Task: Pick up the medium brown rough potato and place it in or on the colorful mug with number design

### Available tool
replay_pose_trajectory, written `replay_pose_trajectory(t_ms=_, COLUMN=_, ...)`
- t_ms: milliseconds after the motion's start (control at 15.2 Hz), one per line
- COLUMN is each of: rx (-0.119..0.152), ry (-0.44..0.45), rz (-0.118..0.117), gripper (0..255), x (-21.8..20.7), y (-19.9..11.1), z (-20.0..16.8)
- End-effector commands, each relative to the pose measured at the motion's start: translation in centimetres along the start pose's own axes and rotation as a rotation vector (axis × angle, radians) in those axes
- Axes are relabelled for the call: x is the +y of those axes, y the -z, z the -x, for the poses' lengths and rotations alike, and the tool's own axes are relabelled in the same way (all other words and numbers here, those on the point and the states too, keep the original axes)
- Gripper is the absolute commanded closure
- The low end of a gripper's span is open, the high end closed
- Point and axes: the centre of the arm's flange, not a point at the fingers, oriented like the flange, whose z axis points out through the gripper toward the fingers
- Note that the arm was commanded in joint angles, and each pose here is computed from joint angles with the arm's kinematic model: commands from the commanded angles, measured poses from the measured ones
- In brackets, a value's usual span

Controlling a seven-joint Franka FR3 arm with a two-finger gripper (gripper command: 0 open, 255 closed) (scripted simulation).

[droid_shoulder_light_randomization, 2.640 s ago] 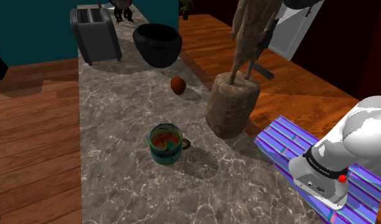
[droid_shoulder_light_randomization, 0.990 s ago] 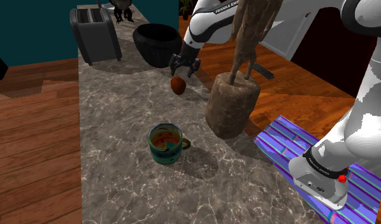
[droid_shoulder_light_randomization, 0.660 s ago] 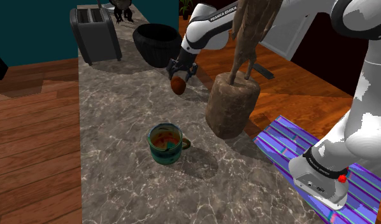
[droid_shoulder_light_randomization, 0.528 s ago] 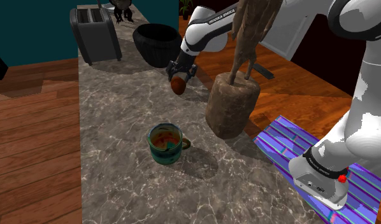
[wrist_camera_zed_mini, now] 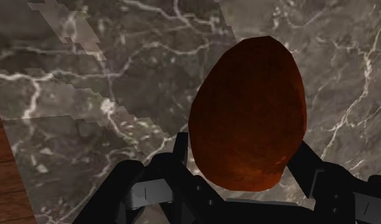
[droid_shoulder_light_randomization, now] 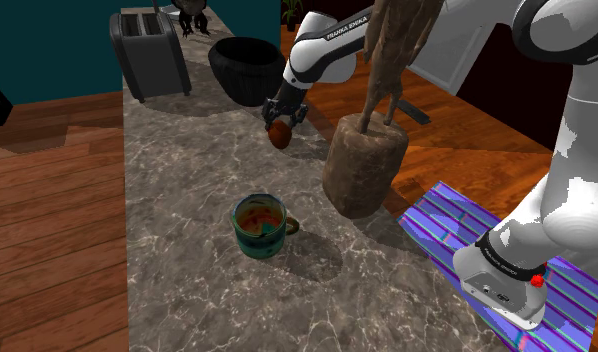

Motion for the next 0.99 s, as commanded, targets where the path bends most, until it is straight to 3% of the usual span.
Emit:
replay_pose_trajectory(t_ms=0, rx=-0.001, ry=0.000, rz=0.000, gripper=255, x=0.0, y=-0.1, z=0.0)
replay_pose_trajectory(t_ms=528, rx=-0.001, ry=0.000, rz=0.000, gripper=255, x=0.0, y=-0.1, z=0.0)
replay_pose_trajectory(t_ms=924, rx=-0.001, ry=0.000, rz=0.000, gripper=255, x=-1.0, y=2.9, z=-0.1)
